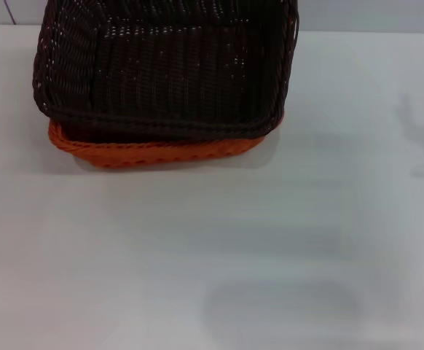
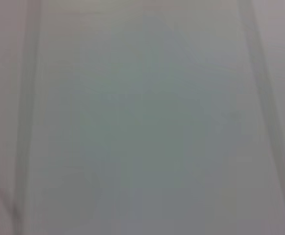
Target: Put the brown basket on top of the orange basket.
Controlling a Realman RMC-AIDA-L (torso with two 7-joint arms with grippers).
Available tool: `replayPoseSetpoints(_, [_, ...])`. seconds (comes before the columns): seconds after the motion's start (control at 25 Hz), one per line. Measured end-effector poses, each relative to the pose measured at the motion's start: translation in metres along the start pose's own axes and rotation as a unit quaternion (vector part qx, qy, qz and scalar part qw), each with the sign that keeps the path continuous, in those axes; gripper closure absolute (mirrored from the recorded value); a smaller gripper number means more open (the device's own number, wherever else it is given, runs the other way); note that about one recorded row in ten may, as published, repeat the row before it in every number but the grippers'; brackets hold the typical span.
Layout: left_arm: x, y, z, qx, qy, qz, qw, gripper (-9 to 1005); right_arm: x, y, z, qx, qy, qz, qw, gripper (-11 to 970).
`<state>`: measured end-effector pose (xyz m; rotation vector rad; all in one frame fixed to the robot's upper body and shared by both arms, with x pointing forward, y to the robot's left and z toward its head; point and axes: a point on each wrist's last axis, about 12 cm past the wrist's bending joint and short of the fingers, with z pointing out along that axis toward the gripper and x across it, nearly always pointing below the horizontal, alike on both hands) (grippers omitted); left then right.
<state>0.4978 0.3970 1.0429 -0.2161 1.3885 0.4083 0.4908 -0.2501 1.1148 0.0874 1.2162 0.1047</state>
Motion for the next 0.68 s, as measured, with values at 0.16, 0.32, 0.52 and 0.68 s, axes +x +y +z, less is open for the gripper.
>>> replayPoseSetpoints(0.16, [-0.001,0.004,0.000,-0.012,-0.005,-0.005,1.000,152,0.016,-0.017,-0.014,0.053,-0.010,0.008,0.999,124])
replayPoseSetpoints(0.32, [-0.002,0.005,-0.002,-0.014,-0.009,-0.006,1.000,152,0.020,-0.027,-0.019,0.088,-0.017,0.010,0.996,125])
replayPoseSetpoints(0.52, [-0.001,0.022,-0.010,-0.070,-0.018,-0.034,0.997,152,0.027,-0.036,-0.023,0.119,-0.015,0.011,0.993,125])
replayPoseSetpoints(0.68, [0.000,0.023,-0.012,-0.070,-0.020,-0.034,0.997,152,0.030,-0.043,-0.030,0.128,-0.024,-0.007,0.991,125])
